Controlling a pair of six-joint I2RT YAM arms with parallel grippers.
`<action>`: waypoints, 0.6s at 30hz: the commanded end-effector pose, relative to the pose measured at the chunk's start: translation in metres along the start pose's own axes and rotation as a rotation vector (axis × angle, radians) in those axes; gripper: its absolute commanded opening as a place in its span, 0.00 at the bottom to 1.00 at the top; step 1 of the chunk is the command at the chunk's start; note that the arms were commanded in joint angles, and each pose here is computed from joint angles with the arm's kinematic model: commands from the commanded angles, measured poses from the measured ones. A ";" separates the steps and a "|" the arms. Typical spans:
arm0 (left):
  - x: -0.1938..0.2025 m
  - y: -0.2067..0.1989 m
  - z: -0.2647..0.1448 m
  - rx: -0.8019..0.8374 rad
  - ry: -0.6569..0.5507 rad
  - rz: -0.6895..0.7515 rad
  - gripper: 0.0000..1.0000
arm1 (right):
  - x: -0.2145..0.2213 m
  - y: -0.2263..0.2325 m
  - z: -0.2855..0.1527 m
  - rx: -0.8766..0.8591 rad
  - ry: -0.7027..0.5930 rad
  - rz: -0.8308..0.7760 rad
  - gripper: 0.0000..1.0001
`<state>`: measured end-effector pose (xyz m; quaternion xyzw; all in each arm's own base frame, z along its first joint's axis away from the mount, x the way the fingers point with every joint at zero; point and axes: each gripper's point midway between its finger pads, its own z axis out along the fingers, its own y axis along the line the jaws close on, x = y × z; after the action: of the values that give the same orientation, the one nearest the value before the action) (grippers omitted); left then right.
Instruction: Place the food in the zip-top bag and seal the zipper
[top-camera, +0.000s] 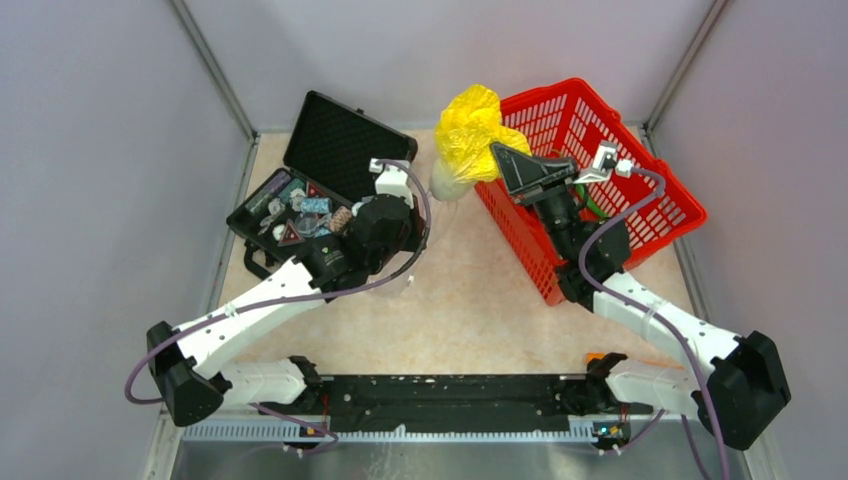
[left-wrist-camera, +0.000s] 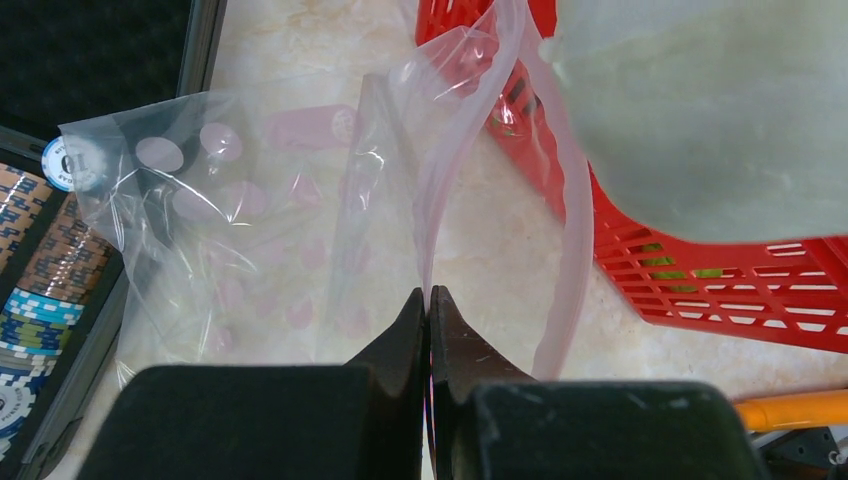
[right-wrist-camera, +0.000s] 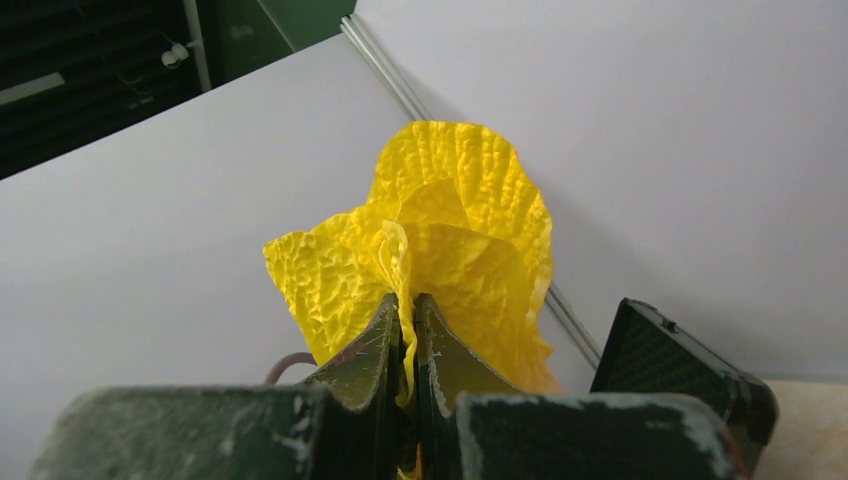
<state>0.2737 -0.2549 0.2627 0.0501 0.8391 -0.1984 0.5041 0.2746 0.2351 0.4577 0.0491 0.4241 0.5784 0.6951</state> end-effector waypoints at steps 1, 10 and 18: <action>-0.036 -0.011 -0.004 0.032 -0.099 -0.086 0.00 | -0.015 0.029 0.004 -0.094 -0.052 0.083 0.00; -0.052 -0.019 -0.009 0.084 -0.149 -0.139 0.00 | 0.011 0.003 -0.002 -0.023 -0.006 0.161 0.00; -0.060 -0.009 -0.016 0.067 -0.200 -0.171 0.00 | 0.024 -0.012 -0.006 0.025 0.023 0.159 0.00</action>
<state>0.2844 -0.2565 0.2833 0.0103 0.8196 -0.2326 0.5234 0.2905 0.2537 0.4196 0.0833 0.4629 0.6115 0.6362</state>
